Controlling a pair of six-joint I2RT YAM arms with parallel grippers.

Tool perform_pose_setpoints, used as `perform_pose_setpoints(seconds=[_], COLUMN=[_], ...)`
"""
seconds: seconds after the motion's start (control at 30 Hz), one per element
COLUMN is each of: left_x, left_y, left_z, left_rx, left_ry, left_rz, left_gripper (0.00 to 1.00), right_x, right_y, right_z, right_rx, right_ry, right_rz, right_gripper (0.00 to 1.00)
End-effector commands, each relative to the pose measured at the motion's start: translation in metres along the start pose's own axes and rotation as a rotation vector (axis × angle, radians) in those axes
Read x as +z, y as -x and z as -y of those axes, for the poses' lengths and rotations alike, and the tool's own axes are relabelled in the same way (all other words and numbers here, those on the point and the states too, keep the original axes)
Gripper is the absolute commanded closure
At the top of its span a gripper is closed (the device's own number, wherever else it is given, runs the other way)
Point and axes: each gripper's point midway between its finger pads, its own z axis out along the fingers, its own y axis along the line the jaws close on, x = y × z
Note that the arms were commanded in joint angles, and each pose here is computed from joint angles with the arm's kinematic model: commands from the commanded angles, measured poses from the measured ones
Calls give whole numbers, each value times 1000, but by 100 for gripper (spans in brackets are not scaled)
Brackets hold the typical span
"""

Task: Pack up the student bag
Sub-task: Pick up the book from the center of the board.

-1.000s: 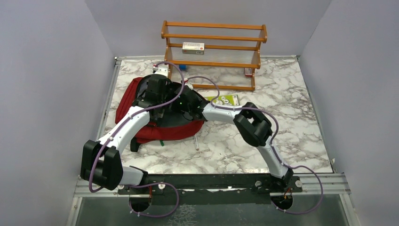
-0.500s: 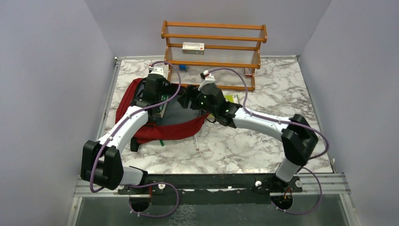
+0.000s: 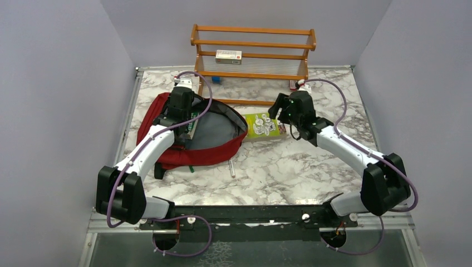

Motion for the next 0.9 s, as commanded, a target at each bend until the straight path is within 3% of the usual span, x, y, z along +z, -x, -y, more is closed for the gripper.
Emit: perform_pose_setpoints(seconds=[0.0,0.17,0.37,0.63,0.87], left_x=[-10,-23,-45,-57,-63], left_y=[33,60,81,88,82], left_z=[9,22,46,67,90], left_rx=[-89,-135,-170,-155,-125], left_ry=[-78,-175,-294,-365,-437], left_rz=[91,145,193,215,214], left_gripper=[57,50,48,47,47], right_x=[-3,7,21,29,33], right_y=[-16,-28,-50,-81,-97], right_z=[34,54,83,90,103], right_rx=[-30,-32,1,45,74], right_ry=[-48,-79,-107,-86,-125], right_rz=[-92,-149,-244,-348,-379], right_gripper=[26,26,31,36,52])
